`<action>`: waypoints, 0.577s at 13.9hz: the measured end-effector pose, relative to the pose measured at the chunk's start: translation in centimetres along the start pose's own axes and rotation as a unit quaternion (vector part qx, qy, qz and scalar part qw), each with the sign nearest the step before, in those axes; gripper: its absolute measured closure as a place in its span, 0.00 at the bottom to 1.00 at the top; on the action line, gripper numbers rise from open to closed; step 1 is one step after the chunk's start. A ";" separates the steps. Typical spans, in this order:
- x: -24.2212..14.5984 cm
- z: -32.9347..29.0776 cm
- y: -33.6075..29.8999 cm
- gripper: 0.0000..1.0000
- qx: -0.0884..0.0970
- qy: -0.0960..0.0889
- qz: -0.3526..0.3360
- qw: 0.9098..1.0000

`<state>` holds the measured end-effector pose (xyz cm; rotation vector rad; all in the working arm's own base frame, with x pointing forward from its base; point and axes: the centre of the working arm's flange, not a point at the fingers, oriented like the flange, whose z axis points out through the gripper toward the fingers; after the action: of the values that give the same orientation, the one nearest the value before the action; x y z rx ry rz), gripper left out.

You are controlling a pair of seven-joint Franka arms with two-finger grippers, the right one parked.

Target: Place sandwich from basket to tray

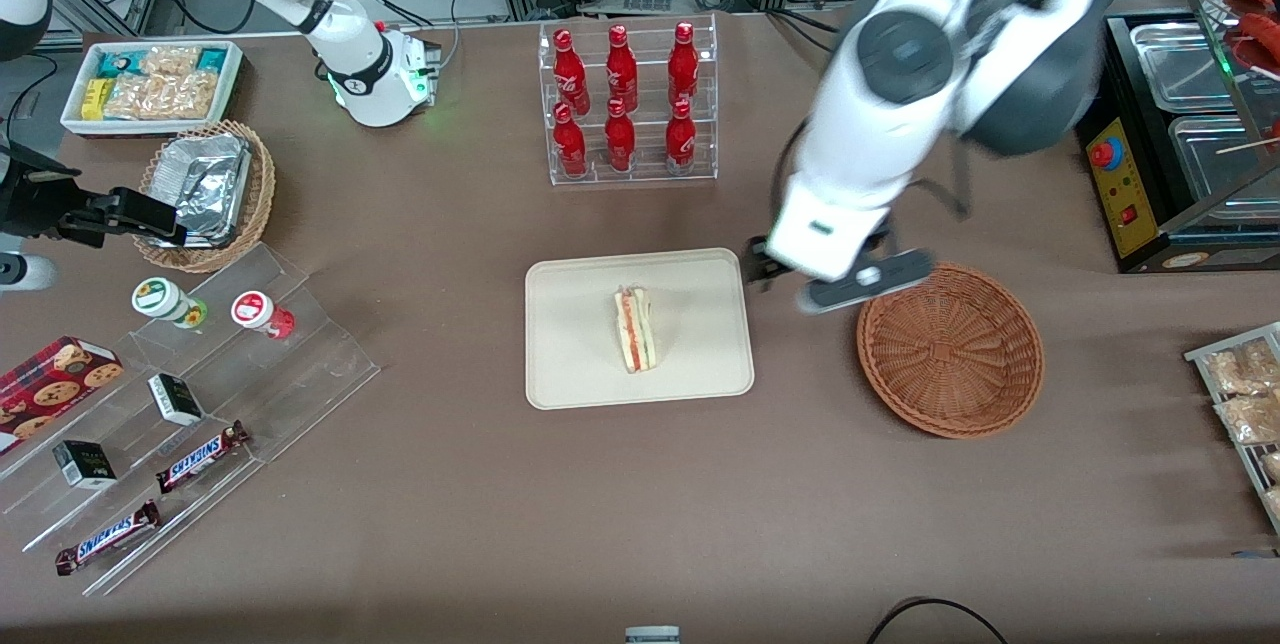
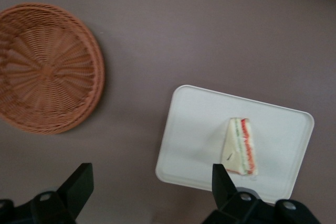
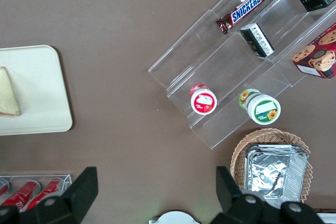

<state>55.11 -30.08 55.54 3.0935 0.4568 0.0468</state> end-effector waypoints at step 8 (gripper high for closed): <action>4.5 -5.0 -17.6 0.00 0.030 -0.039 0.065 0.997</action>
<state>54.17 -11.89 60.38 3.1651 0.2579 -0.0881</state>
